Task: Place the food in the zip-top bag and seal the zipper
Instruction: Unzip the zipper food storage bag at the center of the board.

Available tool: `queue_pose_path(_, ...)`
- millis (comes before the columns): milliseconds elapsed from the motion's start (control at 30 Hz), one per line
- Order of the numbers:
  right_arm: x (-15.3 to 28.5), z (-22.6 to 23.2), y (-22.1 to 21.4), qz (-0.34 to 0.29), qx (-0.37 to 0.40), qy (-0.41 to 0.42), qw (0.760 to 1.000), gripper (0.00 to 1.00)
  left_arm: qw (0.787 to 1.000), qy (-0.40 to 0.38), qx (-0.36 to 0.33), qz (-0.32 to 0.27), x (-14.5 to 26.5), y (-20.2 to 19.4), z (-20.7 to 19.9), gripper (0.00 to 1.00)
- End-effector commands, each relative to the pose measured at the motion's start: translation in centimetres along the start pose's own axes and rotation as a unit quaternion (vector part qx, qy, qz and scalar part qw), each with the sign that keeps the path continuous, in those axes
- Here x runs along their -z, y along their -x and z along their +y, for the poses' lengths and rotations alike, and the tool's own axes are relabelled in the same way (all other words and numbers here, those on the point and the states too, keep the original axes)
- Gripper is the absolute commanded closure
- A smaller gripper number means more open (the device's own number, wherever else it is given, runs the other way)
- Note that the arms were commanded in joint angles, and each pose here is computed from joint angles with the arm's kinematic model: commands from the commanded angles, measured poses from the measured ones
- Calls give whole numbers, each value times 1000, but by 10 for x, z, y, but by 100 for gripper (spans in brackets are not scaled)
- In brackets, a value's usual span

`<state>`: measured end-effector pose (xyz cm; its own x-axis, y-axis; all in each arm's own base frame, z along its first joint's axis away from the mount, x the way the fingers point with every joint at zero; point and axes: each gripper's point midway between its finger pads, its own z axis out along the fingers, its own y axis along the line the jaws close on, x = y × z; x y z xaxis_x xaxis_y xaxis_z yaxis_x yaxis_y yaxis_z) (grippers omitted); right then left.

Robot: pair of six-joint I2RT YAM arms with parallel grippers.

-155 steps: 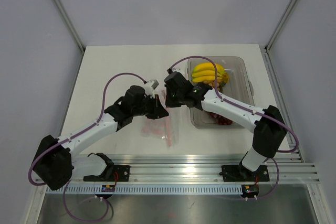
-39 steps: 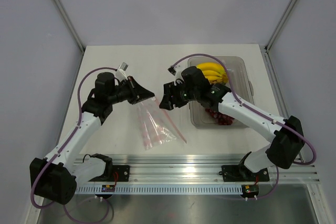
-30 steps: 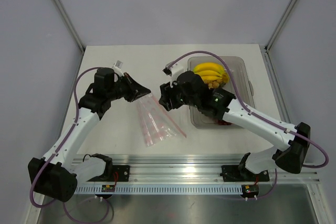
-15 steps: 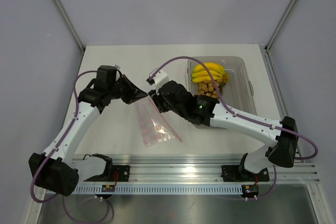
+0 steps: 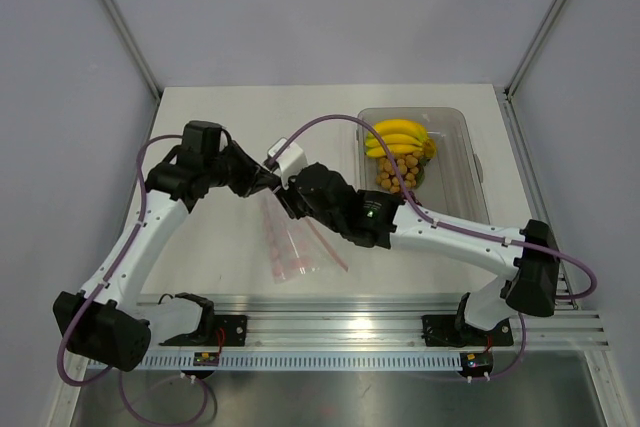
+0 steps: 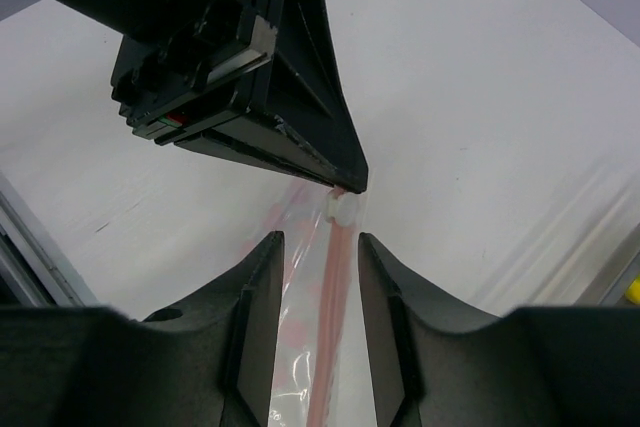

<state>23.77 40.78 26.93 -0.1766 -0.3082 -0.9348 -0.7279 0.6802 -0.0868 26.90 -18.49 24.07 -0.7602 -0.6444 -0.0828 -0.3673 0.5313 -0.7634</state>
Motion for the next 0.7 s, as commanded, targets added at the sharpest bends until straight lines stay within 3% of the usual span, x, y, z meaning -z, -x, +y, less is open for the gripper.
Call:
queue_pose_path(0, -8, 4, 7, -15, 11, -13, 1000, 58, 1000, -12, 5, -14, 8, 6, -15, 100)
queue_pose_path(667, -21, 3, 10, -22, 13, -37, 999, 80, 1000, -9, 7, -10, 8, 3, -11, 100)
